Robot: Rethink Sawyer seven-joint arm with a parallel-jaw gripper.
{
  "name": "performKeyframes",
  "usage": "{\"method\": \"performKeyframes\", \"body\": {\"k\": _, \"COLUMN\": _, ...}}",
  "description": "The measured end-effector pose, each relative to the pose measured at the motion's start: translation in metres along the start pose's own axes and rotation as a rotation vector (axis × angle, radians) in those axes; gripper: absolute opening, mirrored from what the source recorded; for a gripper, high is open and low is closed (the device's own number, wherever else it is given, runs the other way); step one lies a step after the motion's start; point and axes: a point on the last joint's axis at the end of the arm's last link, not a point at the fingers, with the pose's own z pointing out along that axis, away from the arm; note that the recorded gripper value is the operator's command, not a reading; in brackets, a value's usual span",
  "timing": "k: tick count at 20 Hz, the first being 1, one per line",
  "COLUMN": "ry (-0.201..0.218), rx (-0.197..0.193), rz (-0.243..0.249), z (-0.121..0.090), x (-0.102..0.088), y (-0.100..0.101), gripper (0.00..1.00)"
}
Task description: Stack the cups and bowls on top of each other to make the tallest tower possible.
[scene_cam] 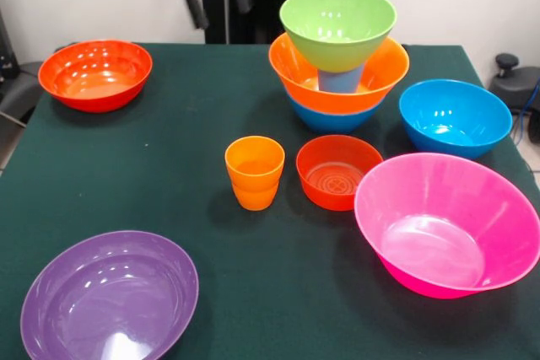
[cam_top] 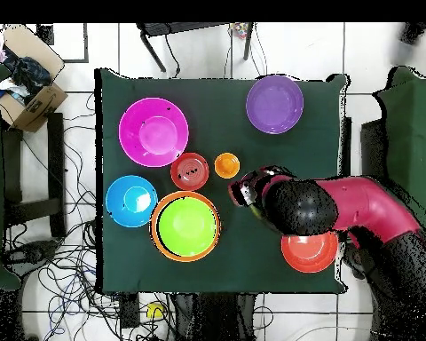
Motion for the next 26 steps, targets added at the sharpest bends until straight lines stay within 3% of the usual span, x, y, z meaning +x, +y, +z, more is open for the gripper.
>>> {"method": "performKeyframes", "body": {"k": 3, "ry": -0.017, "rx": 0.023, "rz": -0.003, "z": 0.007, "x": -0.005, "y": -0.017, "gripper": 1.00}}
{"method": "performKeyframes", "body": {"k": 7, "ry": -0.036, "rx": 0.061, "rz": 0.004, "z": 0.028, "x": -0.003, "y": -0.054, "gripper": 1.00}}
{"method": "performKeyframes", "body": {"k": 12, "ry": -0.042, "rx": 0.063, "rz": 0.015, "z": 0.050, "x": 0.003, "y": -0.073, "gripper": 1.00}}
{"method": "performKeyframes", "body": {"k": 19, "ry": -0.039, "rx": 0.034, "rz": 0.013, "z": 0.078, "x": 0.013, "y": -0.073, "gripper": 1.00}}
{"method": "performKeyframes", "body": {"k": 26, "ry": -0.041, "rx": 0.024, "rz": 0.011, "z": 0.087, "x": 0.016, "y": -0.070, "gripper": 1.00}}
